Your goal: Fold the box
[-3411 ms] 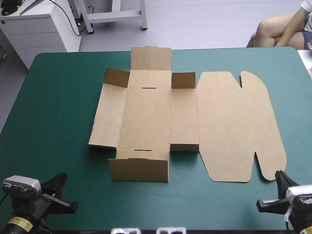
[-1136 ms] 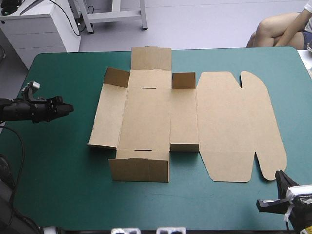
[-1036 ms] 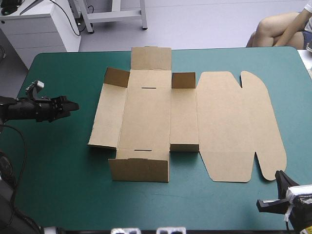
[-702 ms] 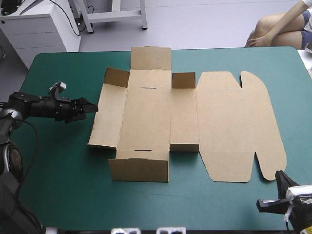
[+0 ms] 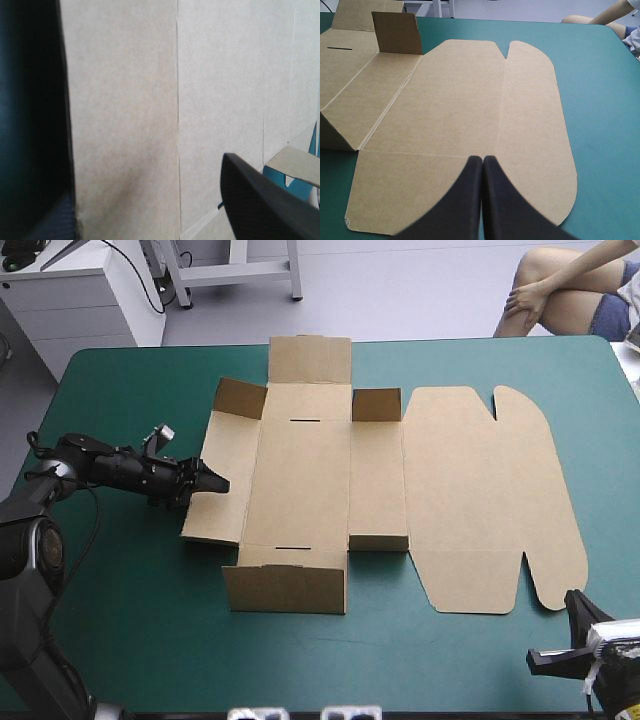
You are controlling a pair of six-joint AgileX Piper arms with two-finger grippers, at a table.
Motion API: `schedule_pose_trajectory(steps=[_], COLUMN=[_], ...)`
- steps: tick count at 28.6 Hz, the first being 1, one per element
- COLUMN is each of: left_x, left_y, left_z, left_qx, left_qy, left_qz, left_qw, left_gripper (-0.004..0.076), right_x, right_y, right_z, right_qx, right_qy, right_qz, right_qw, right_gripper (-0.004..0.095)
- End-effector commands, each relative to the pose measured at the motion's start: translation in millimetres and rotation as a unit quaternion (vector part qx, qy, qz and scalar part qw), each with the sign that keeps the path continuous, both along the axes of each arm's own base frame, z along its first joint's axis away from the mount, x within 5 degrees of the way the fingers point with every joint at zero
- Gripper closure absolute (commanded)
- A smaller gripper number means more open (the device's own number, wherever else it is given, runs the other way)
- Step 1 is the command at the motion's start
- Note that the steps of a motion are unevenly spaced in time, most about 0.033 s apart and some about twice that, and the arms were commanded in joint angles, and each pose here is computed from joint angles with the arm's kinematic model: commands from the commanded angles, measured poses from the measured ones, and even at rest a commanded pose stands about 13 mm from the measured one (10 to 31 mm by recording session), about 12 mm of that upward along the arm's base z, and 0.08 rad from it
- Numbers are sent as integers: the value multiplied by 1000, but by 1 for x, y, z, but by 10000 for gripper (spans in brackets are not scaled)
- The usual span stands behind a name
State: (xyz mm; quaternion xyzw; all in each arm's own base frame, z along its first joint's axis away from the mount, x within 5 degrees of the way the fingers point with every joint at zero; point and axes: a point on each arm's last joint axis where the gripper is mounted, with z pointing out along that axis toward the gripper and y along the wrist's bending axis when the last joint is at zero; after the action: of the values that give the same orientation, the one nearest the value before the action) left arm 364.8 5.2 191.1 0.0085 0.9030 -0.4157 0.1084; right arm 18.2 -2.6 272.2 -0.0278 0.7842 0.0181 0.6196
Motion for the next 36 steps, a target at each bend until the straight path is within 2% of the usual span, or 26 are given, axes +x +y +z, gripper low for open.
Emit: schedule_pose_trajectory(steps=[1,9,14,19,20,24,28,34,36], left_x=[-8,-10,-11,-13,-14,-14,-14,-5,-1], left_y=[-7,-5,-5,-14,-18,-26,-21,-15,-15], left_z=[26,23,22,19,18,20,33,92,118], left_qx=[-35,-15,-14,-4,2,0,41,122,176], left_qy=[-4,25,43,47,49,56,33,-74,-120], left_qz=[-33,-29,-18,-39,-48,-51,-66,-83,-100], left_qw=[999,999,999,998,998,997,996,986,972], left_gripper=[289,335,517,714,730,732,732,732,732], right_x=[-2,-2,-2,-2,-2,-2,-2,-2,-2], right_y=[-1,-1,-1,-1,-1,-1,-1,-1,-1], right_z=[13,13,13,13,13,13,13,13,13], right_qx=[-5,-5,-5,-5,-5,-5,-5,-5,-5], right_qy=[-50,-50,-50,-50,-50,-50,-50,-50,-50], right_qz=[-3,-3,-3,-3,-3,-3,-3,-3,-3], right_qw=[999,999,999,999,999,999,999,999,999], right_gripper=[927,928,928,928,928,927,928,928,928])
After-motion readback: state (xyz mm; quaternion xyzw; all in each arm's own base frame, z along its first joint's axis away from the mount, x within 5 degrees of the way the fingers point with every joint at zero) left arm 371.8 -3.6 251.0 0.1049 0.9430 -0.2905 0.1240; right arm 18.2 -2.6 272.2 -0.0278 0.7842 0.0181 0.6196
